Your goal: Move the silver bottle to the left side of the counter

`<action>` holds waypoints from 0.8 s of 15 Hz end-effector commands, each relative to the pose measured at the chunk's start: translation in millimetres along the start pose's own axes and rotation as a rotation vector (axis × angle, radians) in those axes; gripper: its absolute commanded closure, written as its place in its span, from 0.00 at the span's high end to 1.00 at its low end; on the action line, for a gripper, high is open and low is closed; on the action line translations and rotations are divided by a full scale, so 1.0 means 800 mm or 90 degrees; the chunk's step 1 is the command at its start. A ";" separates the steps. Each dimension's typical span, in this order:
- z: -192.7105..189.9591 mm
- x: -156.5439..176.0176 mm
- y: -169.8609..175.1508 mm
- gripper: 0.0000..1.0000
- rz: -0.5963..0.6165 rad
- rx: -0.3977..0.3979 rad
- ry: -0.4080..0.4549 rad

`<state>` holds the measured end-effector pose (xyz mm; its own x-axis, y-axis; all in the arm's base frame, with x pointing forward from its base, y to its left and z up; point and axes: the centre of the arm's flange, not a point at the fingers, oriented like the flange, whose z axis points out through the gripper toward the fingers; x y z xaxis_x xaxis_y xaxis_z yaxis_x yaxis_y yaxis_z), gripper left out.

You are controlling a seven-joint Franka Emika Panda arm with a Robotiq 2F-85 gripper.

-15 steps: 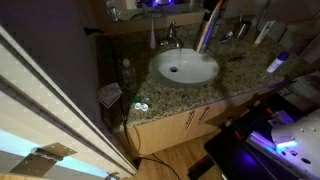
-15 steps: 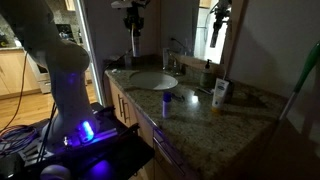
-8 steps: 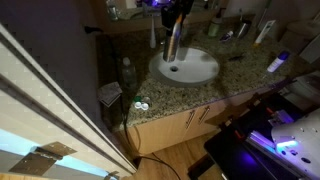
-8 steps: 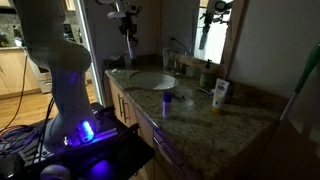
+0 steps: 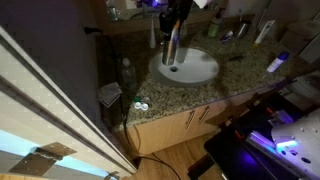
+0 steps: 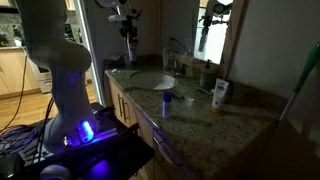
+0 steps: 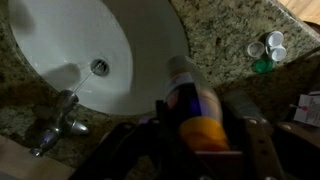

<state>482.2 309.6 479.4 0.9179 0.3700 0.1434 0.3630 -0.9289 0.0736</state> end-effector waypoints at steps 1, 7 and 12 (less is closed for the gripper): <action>0.041 0.054 -0.028 0.31 0.006 -0.011 0.018; 0.072 0.115 -0.072 0.31 0.047 0.027 0.063; 0.093 0.097 -0.072 0.31 0.037 0.021 0.041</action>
<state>545.3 389.8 423.4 0.9248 0.3066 0.2253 0.3096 -0.9506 0.0228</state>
